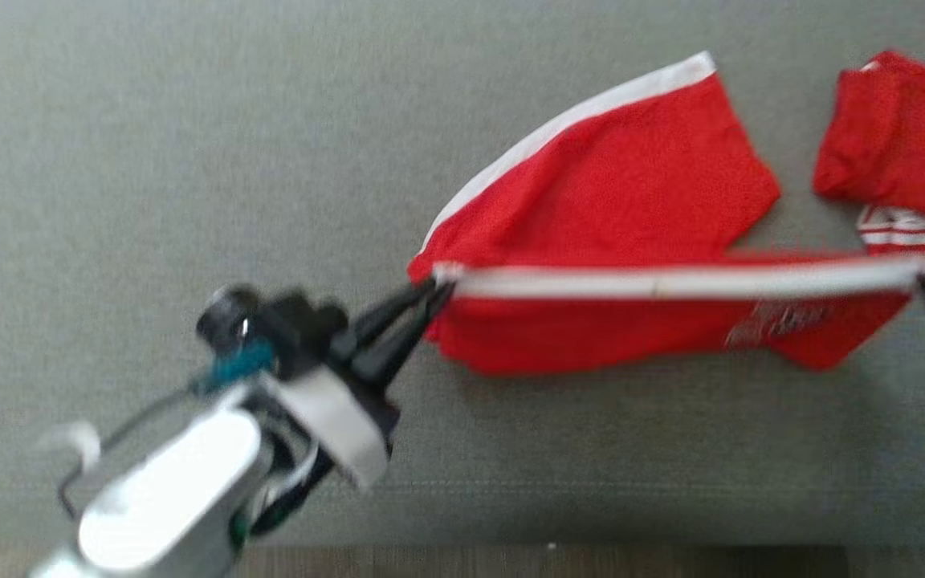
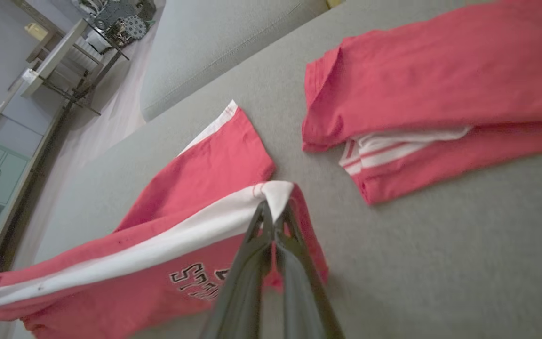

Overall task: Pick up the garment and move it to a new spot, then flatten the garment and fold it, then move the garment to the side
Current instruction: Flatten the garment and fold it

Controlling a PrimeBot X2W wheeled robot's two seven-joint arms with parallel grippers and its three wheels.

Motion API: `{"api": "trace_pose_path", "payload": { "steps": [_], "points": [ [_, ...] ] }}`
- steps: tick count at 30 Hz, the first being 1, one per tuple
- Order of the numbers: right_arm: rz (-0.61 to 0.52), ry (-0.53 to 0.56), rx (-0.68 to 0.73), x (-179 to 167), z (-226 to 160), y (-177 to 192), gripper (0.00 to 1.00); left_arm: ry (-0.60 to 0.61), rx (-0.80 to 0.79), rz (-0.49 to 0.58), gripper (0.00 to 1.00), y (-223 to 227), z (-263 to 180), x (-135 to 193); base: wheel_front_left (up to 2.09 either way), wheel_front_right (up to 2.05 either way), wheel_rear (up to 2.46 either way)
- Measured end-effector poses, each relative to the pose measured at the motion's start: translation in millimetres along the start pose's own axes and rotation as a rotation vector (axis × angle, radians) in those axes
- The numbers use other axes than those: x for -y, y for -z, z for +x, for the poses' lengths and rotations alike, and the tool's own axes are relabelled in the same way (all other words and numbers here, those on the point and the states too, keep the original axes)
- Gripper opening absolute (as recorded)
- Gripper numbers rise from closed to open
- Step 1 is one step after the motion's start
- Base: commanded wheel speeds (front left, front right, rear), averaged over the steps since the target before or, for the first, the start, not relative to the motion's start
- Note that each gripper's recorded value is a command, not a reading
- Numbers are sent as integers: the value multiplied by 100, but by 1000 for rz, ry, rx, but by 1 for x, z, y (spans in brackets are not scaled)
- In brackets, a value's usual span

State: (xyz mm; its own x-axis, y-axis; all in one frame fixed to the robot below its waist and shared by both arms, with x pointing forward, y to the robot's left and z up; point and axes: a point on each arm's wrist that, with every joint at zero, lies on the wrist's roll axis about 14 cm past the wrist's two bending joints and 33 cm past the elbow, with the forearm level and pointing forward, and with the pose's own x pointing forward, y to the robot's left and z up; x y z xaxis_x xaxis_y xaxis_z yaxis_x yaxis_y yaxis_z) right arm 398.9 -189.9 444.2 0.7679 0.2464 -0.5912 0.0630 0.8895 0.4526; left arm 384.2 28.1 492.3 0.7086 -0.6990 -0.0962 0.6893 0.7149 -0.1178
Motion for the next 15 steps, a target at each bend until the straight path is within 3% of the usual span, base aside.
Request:
{"api": "trace_pose_path", "payload": {
  "steps": [8, 15],
  "points": [
    [-66, -10, -64, -22, 82, -54, 0, -106, -88, -68, 0, 22, 37, -62, 0, 0, 0],
    [-161, -7, -164, -38, 139, -64, 0, -186, -171, -172, 0, 49, 42, -89, 0, 0, 0]
  ]
}}
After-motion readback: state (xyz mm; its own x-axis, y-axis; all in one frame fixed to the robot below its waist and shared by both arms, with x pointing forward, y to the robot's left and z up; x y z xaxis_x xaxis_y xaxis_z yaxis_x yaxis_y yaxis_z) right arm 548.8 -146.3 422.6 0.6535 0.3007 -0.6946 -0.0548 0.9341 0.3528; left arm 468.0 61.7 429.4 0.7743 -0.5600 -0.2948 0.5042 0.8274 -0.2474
